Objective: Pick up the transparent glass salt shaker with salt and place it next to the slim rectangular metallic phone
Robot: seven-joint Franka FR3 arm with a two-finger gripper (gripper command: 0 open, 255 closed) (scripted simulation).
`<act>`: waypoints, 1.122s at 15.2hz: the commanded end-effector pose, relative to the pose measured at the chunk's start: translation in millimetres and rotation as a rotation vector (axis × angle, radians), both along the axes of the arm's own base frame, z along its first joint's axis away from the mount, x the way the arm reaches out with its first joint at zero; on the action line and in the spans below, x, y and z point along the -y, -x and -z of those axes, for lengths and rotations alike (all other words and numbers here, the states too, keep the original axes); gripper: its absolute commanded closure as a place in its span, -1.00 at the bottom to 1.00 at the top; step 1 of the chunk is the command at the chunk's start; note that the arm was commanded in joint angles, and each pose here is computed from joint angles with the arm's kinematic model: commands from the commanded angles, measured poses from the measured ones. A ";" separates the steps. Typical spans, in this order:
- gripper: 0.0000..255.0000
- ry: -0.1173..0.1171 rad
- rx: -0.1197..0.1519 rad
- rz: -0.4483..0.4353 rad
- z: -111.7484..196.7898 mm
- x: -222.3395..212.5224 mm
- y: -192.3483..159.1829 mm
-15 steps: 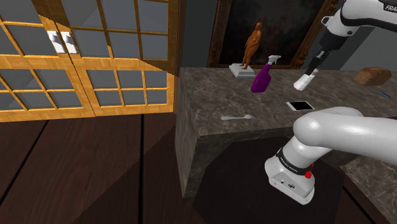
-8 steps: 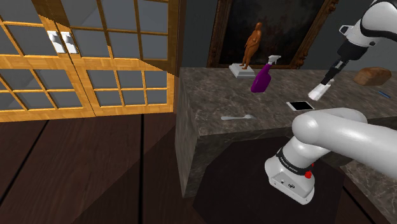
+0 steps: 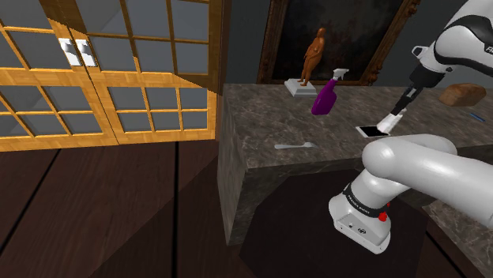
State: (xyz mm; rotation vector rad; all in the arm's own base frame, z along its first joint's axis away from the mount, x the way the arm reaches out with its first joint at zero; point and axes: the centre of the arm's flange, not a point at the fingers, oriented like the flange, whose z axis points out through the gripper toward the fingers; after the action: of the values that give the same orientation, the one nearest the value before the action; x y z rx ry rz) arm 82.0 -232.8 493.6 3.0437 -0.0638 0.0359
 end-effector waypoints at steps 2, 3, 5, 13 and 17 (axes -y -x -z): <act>1.00 0.000 0.000 0.000 16.1 -0.2 0.8; 1.00 0.000 0.000 0.000 21.4 -0.2 0.8; 1.00 0.000 0.000 0.000 32.0 -0.2 0.8; 1.00 0.000 0.000 0.000 74.2 -0.2 0.8; 1.00 0.000 0.000 0.000 95.3 -0.2 0.8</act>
State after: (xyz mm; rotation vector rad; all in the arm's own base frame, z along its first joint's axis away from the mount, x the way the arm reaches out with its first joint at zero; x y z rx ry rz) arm 81.8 -231.5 403.6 3.0439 -0.0640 0.0357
